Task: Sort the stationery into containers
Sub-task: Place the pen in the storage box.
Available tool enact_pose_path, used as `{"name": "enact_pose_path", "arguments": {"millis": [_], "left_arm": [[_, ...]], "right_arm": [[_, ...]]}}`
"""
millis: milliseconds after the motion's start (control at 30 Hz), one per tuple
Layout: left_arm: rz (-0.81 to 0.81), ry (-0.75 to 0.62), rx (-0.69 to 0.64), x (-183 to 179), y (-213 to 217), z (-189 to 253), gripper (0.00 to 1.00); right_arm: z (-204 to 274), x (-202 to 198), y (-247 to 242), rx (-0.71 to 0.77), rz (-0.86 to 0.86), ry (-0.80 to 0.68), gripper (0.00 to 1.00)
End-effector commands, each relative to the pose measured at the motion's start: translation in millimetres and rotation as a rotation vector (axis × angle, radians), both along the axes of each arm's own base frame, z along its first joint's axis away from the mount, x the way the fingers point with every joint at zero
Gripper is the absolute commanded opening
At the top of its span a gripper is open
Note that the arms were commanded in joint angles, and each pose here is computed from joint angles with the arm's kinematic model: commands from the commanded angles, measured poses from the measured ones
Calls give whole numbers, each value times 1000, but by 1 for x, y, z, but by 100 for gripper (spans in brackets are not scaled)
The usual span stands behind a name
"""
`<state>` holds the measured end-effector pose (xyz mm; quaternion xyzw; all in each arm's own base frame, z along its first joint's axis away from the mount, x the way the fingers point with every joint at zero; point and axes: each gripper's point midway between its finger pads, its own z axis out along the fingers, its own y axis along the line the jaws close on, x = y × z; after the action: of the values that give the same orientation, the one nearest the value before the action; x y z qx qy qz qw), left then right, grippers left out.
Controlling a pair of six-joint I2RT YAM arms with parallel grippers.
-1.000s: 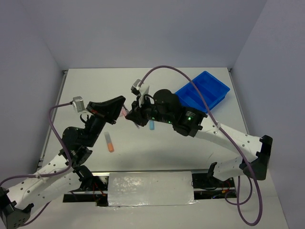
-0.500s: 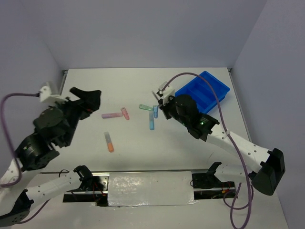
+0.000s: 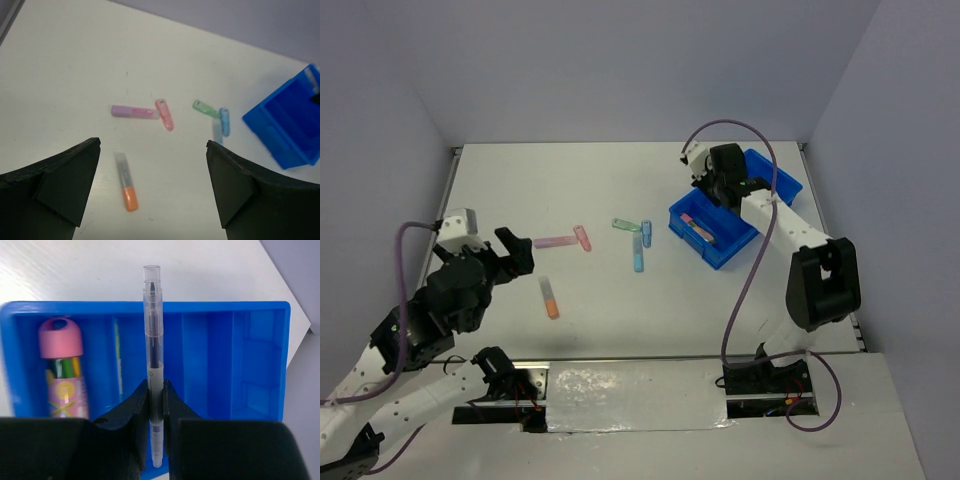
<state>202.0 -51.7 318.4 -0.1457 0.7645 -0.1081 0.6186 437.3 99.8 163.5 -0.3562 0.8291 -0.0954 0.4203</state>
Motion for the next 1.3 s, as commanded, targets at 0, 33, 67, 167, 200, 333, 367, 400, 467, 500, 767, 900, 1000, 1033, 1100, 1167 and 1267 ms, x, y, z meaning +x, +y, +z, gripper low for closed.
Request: {"name": "enact_pose_path", "arguments": {"millis": [0, 33, 67, 167, 200, 333, 367, 400, 467, 500, 767, 900, 1000, 1033, 1100, 1167, 1267], "left_arm": [[-43, 7, 79, 4, -7, -11, 99], [-48, 15, 92, 5, -7, -14, 99], [-52, 23, 94, 5, -8, -14, 99], [-78, 34, 105, 5, -14, -20, 99], [-80, 34, 102, 5, -14, -20, 99], [-85, 33, 101, 5, -14, -22, 99], [-86, 33, 102, 5, -14, -22, 99], [-88, 35, 104, 4, -14, -22, 99], [-88, 38, 110, 4, -14, -24, 99], [-89, 40, 114, 5, -14, -24, 99], [-89, 61, 136, 7, -16, -28, 99], [-89, 59, 134, 8, -16, -28, 99], [-77, 58, 125, 8, -14, -27, 99], [-59, 59, 127, 9, -11, -27, 99], [-4, 74, 117, 9, -1, -29, 99], [73, 95, 113, 11, 12, -32, 99], [120, 118, 107, 15, 20, -37, 99]], "right_arm": [[-5, 6, -11, -103, 59, 68, 0], [-7, 6, -15, -117, 57, 64, 0], [0, 12, -22, -103, 37, 28, 0], [-3, 11, -22, -42, 53, 26, 0], [-9, 8, -20, -40, 62, 46, 1], [-48, 7, -26, -58, 32, 158, 12], [-55, 7, -28, -62, 18, 178, 13], [-54, 11, -32, -62, 2, 183, 14], [-66, 10, -35, -71, -18, 234, 17], [-64, 11, -37, -68, -28, 229, 19], [-45, 3, -33, -27, -30, 233, 51], [8, 3, -33, 29, -66, 119, 52], [87, 2, -22, 181, -135, -61, 63], [108, -4, 0, 243, -103, -108, 95], [153, -24, 35, 425, -63, -226, 100], [152, -59, 85, 552, -17, -231, 100], [134, -79, 136, 765, -61, -168, 100]]}}
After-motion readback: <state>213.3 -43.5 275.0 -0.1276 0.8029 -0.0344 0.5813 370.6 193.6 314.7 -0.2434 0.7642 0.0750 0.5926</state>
